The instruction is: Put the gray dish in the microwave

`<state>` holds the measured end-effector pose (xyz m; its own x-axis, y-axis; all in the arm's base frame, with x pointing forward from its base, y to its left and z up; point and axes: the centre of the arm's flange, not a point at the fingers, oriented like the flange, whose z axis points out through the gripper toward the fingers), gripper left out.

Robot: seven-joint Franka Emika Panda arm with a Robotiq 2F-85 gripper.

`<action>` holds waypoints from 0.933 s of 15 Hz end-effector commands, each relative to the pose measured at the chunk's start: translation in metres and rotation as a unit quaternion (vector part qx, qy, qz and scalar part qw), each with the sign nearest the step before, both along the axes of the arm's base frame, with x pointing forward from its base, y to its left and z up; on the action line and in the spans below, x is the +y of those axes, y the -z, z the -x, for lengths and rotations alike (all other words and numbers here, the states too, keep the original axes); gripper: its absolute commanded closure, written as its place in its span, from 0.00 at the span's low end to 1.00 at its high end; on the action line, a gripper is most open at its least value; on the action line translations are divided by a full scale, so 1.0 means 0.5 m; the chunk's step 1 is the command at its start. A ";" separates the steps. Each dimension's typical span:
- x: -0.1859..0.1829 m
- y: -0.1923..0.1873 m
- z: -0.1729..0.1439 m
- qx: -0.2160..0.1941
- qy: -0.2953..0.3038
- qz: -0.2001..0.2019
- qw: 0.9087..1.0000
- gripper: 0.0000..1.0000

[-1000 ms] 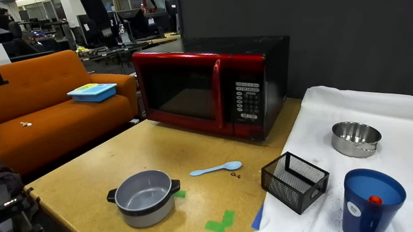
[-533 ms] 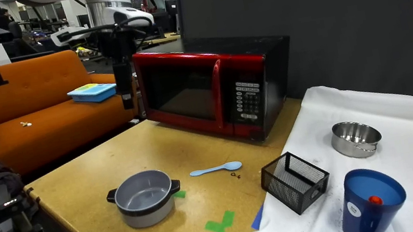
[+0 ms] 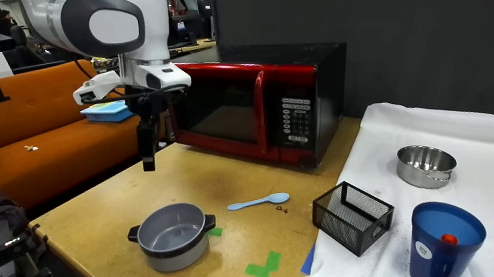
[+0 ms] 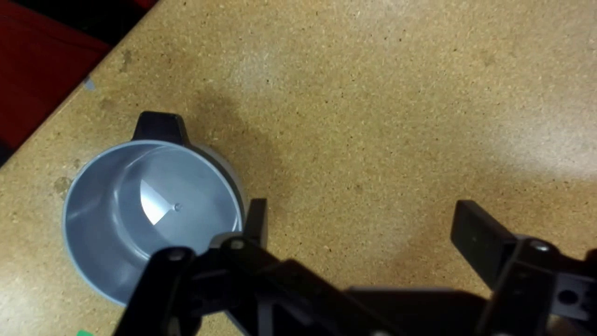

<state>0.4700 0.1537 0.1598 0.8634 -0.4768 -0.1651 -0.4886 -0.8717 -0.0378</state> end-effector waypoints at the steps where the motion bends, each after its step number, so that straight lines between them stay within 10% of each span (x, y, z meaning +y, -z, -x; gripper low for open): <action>1: -0.029 0.040 0.034 -0.033 -0.001 -0.034 0.999 0.00; 14: -0.106 0.137 0.056 -0.048 -0.067 0.025 0.996 0.00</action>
<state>0.4396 0.0962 0.1078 0.9181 -0.3918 -0.0603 -0.3958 -0.9144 -0.0846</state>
